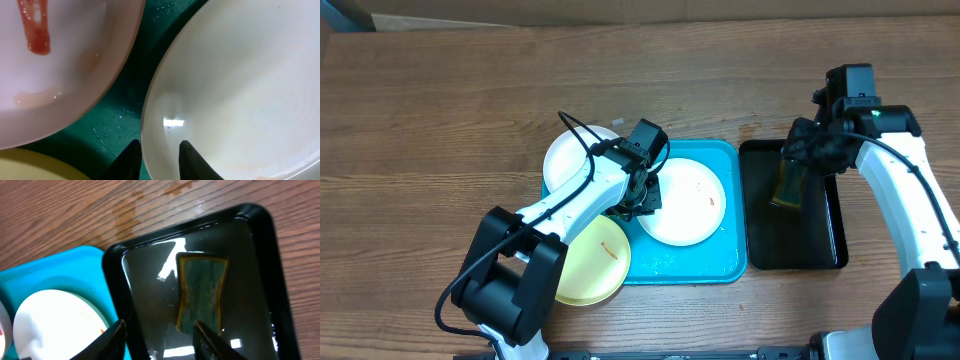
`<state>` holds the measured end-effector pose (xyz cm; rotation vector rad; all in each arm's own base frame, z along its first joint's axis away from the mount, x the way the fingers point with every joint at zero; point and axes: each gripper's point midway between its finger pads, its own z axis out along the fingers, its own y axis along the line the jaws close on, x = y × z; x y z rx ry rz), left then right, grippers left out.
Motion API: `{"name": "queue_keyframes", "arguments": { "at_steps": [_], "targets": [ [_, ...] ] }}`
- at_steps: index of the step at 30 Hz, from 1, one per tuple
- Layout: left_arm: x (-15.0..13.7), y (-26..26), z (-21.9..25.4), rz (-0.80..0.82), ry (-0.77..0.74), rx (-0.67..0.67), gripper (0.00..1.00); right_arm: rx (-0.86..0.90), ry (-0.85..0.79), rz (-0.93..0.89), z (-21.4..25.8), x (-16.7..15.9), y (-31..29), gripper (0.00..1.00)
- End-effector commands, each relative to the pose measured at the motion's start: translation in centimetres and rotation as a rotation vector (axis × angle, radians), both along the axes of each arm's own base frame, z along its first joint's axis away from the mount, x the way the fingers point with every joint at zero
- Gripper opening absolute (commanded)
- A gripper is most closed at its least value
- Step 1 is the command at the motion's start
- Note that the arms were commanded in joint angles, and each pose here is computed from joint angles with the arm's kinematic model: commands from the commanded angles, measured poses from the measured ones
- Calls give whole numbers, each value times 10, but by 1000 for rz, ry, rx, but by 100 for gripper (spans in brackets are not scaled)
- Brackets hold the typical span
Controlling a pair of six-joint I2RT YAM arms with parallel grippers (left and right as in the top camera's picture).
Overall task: Clean dirty plates on tray and stack at the side
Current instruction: 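Lower the right gripper onto the green sponge in the water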
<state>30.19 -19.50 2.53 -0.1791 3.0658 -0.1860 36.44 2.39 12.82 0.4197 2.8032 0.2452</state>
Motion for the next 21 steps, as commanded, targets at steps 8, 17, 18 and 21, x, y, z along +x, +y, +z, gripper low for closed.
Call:
{"name": "queue_keyframes", "arguments": {
  "at_steps": [8, 17, 18, 21],
  "targets": [
    [-10, 1, -8, -5, 18, 26, 29, -41, 5, -22, 4, -3, -11, 58],
    [-7, -5, -14, -19, -1, 23, 9, -80, 27, -39, -1, -5, -18, 57],
    [-6, -6, -14, -23, -6, 20, 8, -80, 30, -38, -2, -5, -18, 58],
    [-3, -8, -13, -63, -23, 16, 16, -80, 40, -38, -3, -7, -18, 58]
  ]
}}
